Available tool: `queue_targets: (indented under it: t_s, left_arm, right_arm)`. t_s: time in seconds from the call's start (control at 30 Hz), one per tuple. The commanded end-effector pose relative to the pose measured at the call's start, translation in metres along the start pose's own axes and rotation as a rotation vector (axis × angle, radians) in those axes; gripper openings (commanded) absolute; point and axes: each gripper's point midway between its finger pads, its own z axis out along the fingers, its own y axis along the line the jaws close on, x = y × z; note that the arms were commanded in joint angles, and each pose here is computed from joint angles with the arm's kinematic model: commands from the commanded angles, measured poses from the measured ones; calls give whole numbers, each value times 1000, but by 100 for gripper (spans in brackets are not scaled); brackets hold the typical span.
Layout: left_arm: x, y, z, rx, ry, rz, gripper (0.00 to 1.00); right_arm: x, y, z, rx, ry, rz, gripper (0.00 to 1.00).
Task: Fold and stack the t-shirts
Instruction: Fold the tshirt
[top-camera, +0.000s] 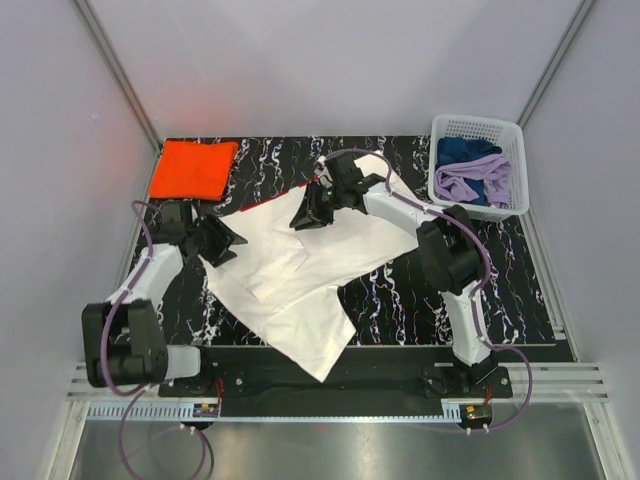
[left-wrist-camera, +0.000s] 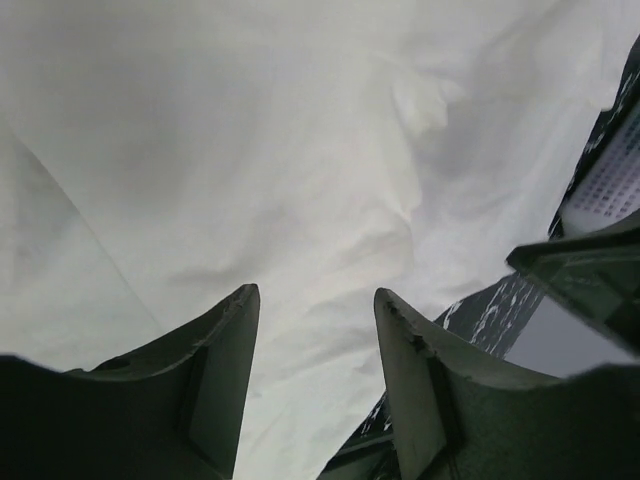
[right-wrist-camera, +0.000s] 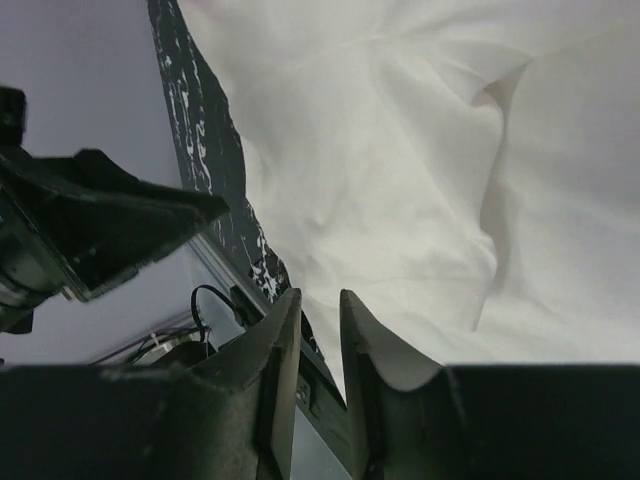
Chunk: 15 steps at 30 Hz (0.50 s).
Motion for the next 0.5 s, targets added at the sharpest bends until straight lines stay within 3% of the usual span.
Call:
queue_targets:
  t_s: [0.0, 0.33, 0.47]
  left_arm:
    - [-51, -6, 3, 69, -74, -18, 54]
    - [-102, 27, 27, 29, -92, -87, 52]
    - [-112, 38, 21, -30, -127, -61, 49]
  right_arm:
    - [31, -10, 28, 7, 124, 61, 28]
    - [67, -93, 39, 123, 167, 159, 20]
    - [64, -84, 31, 131, 190, 129, 20]
